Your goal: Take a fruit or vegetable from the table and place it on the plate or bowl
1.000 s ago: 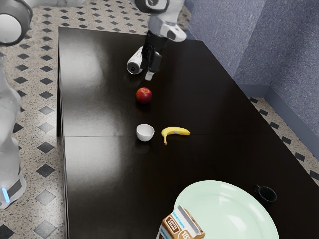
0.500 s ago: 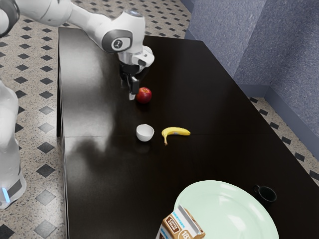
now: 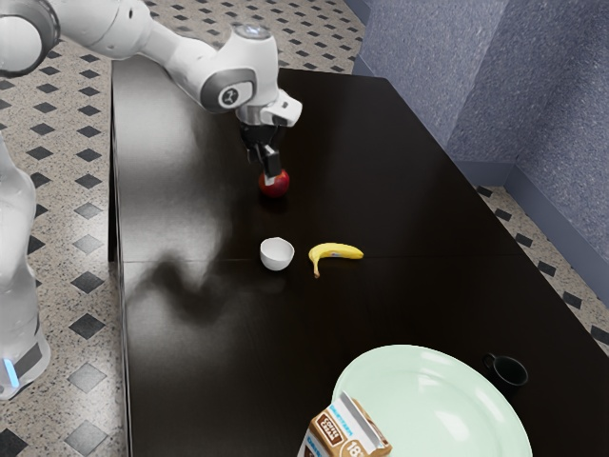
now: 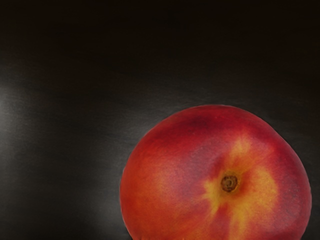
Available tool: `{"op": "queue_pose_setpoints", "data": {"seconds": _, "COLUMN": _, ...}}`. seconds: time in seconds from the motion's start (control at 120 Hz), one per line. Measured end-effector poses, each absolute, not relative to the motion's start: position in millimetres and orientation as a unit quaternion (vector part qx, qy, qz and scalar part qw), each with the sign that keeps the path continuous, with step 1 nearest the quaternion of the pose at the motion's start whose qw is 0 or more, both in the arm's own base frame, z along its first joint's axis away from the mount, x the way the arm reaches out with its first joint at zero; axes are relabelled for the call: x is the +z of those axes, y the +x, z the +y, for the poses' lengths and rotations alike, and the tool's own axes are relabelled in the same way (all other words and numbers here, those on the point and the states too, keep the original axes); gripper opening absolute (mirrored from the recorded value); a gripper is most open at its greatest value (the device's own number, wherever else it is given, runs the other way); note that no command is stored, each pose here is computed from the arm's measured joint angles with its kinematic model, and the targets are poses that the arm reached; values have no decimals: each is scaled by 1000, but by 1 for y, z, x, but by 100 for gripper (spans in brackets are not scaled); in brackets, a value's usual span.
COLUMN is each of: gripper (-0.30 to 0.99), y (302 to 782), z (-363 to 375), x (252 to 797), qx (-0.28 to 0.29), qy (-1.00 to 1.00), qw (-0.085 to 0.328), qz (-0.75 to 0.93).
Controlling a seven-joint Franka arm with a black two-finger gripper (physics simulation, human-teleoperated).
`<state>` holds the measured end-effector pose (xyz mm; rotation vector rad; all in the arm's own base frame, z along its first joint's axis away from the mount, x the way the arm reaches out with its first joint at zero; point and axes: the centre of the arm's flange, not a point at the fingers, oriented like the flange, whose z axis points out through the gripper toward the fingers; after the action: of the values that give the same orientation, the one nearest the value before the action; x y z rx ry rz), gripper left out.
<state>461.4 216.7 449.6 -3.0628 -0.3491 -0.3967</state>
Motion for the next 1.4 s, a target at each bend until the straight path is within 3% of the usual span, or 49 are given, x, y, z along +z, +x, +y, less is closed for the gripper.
{"op": "queue_pose_setpoints", "data": {"seconds": 0.917, "gripper": 64, "y": 493, "z": 209, "x": 419, "qx": -139, "qy": -983, "qw": 28, "qz": -118}}
{"op": "queue_pose_setpoints", "data": {"seconds": 1.4, "gripper": 34, "y": 503, "z": 200, "x": 433, "qx": -155, "qy": -981, "qw": 30, "qz": -116}}
